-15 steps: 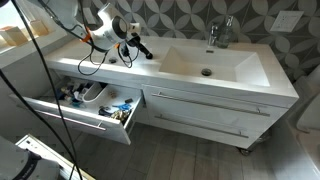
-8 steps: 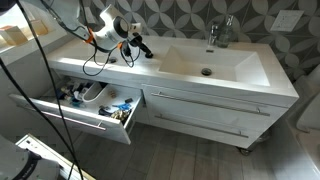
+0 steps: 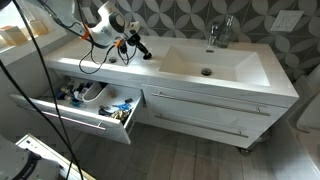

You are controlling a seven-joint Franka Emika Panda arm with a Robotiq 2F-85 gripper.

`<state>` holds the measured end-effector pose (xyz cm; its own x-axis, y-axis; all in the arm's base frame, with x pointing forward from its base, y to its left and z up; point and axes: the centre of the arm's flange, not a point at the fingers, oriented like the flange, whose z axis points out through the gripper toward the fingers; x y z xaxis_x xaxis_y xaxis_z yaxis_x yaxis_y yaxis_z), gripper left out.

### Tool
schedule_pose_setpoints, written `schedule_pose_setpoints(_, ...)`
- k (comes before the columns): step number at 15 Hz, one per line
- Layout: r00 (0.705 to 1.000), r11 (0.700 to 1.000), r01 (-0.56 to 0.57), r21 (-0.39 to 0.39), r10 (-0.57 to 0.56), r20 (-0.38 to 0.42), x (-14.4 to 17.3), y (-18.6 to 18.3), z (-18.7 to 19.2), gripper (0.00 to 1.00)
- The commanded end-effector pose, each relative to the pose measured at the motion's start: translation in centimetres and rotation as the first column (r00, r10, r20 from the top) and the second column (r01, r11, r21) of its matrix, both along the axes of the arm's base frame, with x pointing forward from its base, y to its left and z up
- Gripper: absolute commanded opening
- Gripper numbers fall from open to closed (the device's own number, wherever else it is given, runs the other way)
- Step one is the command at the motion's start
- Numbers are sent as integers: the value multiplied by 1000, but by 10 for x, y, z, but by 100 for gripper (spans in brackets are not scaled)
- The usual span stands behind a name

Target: Put the black thing into the drawer

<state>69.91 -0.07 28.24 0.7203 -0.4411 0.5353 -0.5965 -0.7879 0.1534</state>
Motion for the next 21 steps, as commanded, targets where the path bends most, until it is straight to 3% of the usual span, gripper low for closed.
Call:
schedule_pose_setpoints(1,997,1000,-13,25,15,-81,-21,6,24,9)
schedule_pose_setpoints(5,980,995,-89,51,96,-173,-67,11,50,9)
schedule_pose_setpoints(11,971,992,-87,95,106,-212,-159,10,69,9)
schedule_pose_setpoints(17,973,988,4,152,32,-230,-258,34,34,9)
schedule_pose_setpoints(21,983,977,97,188,-65,-172,-291,48,-10,8)
